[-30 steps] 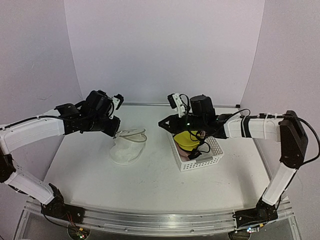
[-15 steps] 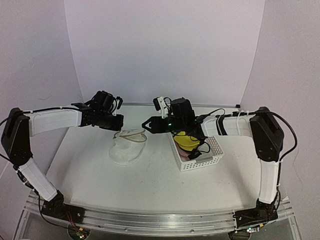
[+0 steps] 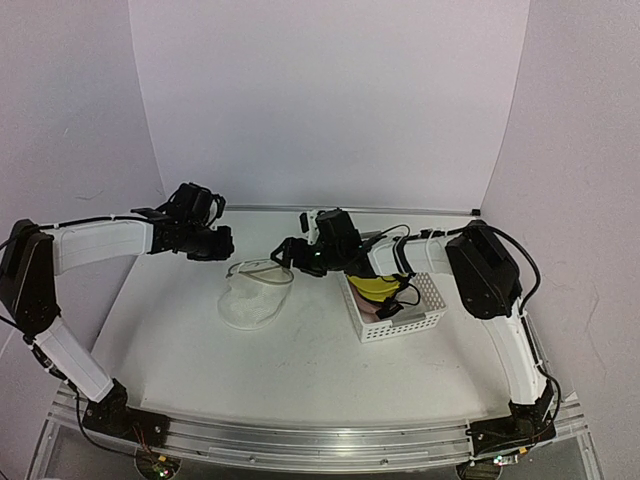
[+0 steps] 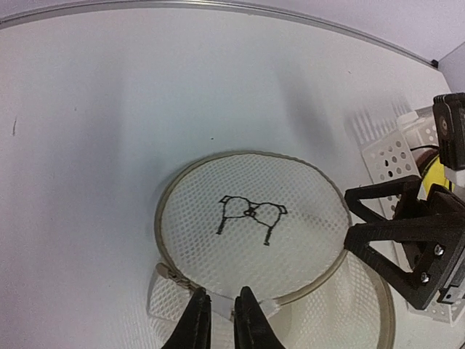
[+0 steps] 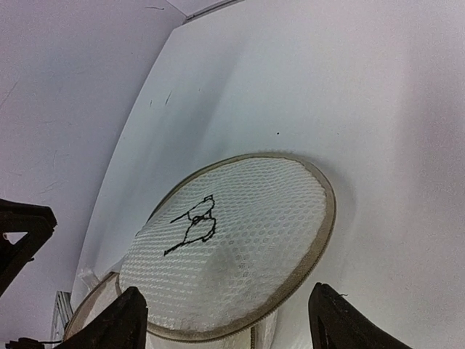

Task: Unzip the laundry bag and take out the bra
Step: Pick up the laundry bag from the center of the board.

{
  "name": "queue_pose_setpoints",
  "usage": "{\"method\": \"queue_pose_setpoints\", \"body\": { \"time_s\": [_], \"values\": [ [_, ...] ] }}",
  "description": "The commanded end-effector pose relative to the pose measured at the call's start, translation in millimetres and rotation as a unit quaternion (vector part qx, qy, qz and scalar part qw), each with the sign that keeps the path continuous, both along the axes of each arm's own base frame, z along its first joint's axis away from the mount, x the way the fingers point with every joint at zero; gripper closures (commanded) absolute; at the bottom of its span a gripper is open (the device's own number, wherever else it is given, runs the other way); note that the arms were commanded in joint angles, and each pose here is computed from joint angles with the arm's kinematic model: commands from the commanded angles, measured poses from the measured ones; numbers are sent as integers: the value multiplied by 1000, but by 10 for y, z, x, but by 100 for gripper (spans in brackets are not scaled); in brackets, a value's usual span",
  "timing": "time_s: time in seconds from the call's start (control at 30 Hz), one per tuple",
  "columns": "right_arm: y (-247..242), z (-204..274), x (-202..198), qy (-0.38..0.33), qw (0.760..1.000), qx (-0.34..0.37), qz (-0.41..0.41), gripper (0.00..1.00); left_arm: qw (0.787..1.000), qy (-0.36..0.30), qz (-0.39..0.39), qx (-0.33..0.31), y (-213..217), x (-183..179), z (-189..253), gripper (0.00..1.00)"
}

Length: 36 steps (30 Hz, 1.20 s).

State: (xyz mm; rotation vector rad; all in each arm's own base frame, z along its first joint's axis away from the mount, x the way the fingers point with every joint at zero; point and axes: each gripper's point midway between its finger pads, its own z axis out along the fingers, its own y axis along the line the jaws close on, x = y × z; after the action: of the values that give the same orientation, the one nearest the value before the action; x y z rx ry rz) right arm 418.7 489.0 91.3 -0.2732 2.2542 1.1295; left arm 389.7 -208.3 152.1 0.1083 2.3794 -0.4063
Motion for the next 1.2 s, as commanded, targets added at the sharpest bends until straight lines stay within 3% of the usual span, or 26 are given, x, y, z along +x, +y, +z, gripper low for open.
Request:
{"method": "queue_pose_setpoints", "body": {
  "time_s": [0.0, 0.43, 0.83, 1.1, 1.17],
  "values": [
    [99, 208, 179, 26, 998, 52, -40, 22, 999, -26, 34, -33, 163, 37, 222, 86],
    [166, -137, 362, 110, 986, 88, -87, 25, 998, -22, 37, -41, 238, 15, 178, 83],
    [62, 148, 283, 83, 986, 120, -83, 63, 998, -23, 34, -53, 290, -6, 166, 83],
    [-40, 526, 204, 37, 986, 145, -75, 97, 997, -33, 28, -63, 275, -24, 232, 84],
    [-63, 639, 186, 25, 985, 151, -73, 100, 997, -36, 26, -65, 269, -33, 249, 85]
  ]
}}
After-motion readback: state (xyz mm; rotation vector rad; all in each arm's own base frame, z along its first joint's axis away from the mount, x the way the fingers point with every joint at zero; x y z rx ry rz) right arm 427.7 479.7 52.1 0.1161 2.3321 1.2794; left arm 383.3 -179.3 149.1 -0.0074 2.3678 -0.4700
